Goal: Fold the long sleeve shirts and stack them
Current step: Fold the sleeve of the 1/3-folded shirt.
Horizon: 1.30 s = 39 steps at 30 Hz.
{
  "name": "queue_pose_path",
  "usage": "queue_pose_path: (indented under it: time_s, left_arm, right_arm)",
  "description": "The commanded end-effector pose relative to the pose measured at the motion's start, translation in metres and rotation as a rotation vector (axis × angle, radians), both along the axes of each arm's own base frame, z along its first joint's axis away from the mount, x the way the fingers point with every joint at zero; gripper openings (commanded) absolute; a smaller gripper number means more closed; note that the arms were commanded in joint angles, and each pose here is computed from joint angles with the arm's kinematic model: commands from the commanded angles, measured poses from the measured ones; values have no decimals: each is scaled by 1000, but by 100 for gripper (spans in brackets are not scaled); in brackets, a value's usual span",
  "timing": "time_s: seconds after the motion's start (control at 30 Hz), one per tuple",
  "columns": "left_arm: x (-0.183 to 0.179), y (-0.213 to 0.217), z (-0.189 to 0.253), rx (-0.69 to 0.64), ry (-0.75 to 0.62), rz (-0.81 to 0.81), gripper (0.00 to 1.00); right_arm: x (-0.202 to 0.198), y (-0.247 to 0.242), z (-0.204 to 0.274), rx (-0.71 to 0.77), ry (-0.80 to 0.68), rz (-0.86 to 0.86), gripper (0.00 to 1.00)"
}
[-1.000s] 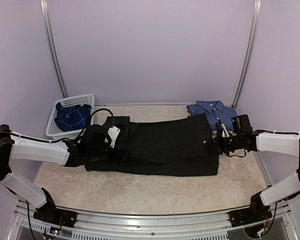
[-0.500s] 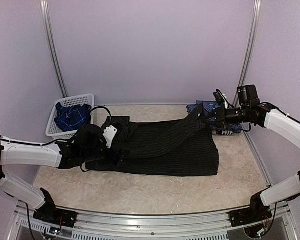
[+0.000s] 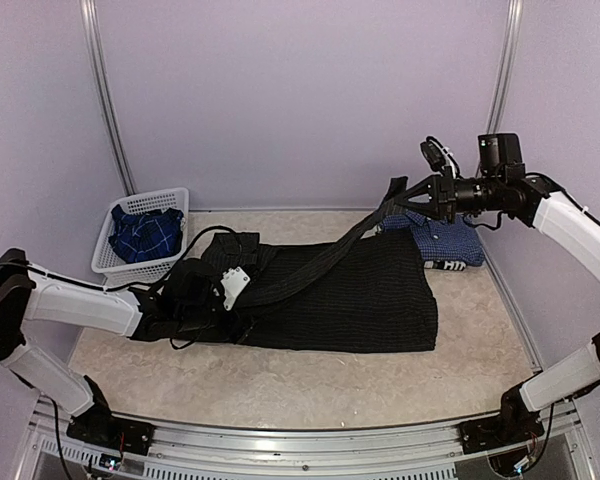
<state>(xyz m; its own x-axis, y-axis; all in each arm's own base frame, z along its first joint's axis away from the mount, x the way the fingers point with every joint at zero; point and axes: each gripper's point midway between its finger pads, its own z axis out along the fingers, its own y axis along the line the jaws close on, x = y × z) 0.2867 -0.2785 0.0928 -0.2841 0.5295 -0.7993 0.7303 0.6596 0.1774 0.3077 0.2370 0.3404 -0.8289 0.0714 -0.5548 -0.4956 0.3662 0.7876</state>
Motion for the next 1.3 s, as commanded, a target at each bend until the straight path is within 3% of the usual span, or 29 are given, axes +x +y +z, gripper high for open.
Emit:
queue_pose_path:
  time_s: [0.0, 0.2, 0.5, 0.63, 0.73, 0.93, 1.13, 1.27]
  left_arm:
    - [17, -8, 13, 19, -69, 14, 87]
    - [40, 8, 15, 83, -138, 131, 85]
    - [49, 7, 10, 102, -153, 128, 83]
    - [53, 10, 10, 121, -168, 143, 77]
    - [56, 15, 9, 154, -182, 161, 69]
    - [67, 25, 12, 164, -193, 202, 32]
    - [78, 35, 23, 153, -199, 249, 10]
    - [88, 50, 28, 143, -202, 334, 0]
  right_arm:
    - [-2, 16, 14, 33, 3, 64, 0]
    - [-1, 36, 18, 36, 3, 116, 0]
    - [5, 48, 24, 43, 4, 143, 0]
    - [7, 50, 30, 58, 2, 148, 0]
    - [10, 52, 39, 71, -9, 153, 0]
    - [13, 56, 49, 70, -32, 153, 0]
    - [23, 58, 35, 32, -13, 124, 0]
    - [30, 68, 28, 21, -25, 117, 0]
